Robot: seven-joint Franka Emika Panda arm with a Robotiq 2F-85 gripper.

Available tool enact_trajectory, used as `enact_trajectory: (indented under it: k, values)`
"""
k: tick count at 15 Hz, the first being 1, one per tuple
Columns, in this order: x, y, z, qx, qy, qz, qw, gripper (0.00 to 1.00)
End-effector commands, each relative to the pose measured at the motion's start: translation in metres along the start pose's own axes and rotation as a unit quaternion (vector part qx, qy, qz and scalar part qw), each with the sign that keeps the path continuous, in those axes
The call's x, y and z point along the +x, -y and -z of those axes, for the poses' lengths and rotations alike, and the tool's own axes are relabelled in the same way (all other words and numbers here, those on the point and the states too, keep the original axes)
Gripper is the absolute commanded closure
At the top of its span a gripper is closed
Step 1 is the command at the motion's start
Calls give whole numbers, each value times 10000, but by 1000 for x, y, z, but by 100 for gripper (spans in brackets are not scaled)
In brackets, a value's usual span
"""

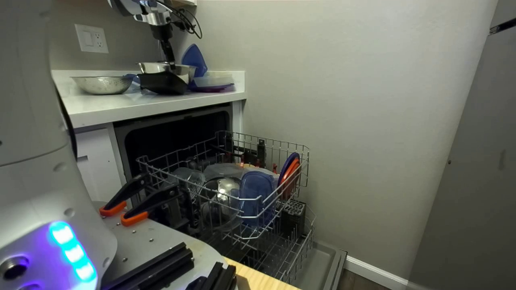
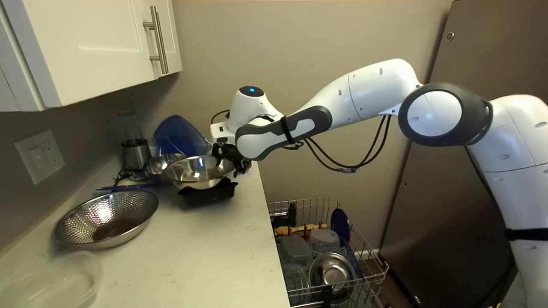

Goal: Remove the silver bowl from the dishwasher and put it on the counter

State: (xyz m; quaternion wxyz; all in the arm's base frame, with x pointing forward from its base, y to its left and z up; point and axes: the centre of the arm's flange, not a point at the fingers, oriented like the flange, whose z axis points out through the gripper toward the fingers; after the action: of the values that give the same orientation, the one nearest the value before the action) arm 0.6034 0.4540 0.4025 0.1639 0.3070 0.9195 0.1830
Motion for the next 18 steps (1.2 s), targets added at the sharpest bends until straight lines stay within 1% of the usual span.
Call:
enact_trajectory:
  k: [1, 5, 9, 14, 18]
  values:
    - [-6, 1, 39, -162, 101, 13, 9998, 0]
    - [-13, -5, 69, -286, 194, -65, 9994, 0]
    - [-33, 5, 93, -416, 424, -361, 9976, 0]
    - [-70, 36, 115, -427, 749, -1040, 9908, 0]
    - [-88, 62, 118, -314, 943, -1530, 9832, 0]
